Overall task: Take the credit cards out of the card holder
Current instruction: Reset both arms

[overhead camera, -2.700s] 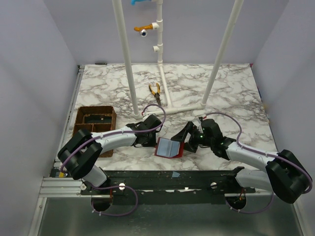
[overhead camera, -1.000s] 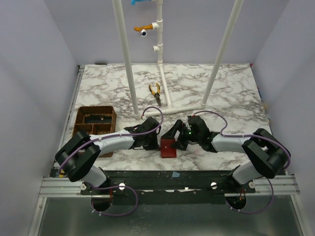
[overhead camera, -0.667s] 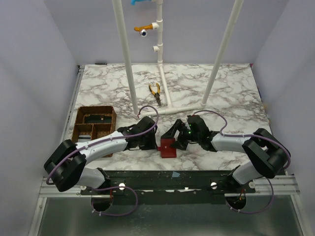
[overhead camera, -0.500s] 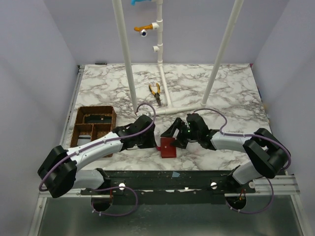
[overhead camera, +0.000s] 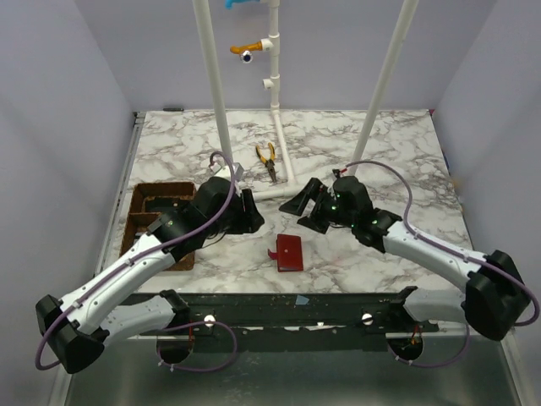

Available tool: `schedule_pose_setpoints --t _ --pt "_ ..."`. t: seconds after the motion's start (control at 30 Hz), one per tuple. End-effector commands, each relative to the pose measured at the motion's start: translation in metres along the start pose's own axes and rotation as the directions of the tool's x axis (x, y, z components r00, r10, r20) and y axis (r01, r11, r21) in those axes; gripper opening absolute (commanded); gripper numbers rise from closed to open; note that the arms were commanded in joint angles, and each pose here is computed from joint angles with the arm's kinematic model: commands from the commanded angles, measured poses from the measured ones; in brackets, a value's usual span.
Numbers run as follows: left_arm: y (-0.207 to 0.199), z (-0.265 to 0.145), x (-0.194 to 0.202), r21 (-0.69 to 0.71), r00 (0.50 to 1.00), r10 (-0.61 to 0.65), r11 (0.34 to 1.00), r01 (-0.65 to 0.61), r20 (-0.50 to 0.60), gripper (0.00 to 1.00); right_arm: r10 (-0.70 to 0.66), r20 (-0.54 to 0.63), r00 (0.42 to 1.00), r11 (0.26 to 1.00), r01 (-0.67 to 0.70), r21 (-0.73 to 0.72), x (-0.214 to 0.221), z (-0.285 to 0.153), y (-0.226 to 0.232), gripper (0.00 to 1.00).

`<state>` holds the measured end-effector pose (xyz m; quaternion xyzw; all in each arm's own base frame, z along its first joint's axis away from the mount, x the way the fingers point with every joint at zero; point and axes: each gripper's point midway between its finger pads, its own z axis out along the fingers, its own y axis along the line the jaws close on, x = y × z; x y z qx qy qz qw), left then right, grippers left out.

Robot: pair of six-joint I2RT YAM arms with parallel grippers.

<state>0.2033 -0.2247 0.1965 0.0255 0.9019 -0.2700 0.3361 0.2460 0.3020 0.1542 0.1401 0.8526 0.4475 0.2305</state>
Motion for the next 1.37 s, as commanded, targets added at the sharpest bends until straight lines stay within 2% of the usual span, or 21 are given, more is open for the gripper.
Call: schedule_pose_setpoints --t 0.0,0.03,0.2,0.23,0.57,1.33 --pt "-0.003 -0.03 -0.027 0.018 0.994 0.068 0.997 -0.069 0.081 0.56 -0.096 0.13 0.987 0.994 0.087 0.068 -0.024 -0.03 0.003 0.95" --pt "-0.006 -0.035 -0.031 0.029 0.993 0.067 0.997 -0.07 0.096 0.6 -0.113 0.161 0.98 0.992 0.103 0.067 -0.03 -0.038 0.007 0.97" --pt "-0.013 -0.052 -0.045 0.067 0.986 0.064 0.995 -0.075 0.155 0.97 -0.173 0.285 0.943 0.985 0.157 0.078 -0.05 -0.074 0.017 1.0" --pt "-0.013 -0.054 -0.047 0.071 0.985 0.064 0.995 -0.077 0.161 0.99 -0.182 0.302 0.936 0.983 0.164 0.084 -0.052 -0.08 0.017 1.0" --pt "-0.006 -0.06 -0.055 0.047 0.978 0.035 0.998 -0.046 0.207 0.99 -0.192 0.44 0.877 0.981 0.169 0.092 -0.069 -0.12 0.016 1.0" --pt "0.005 -0.059 -0.055 -0.004 0.975 0.029 1.0 -0.029 0.22 0.99 -0.203 0.446 0.872 0.979 0.173 0.107 -0.073 -0.117 0.018 1.0"
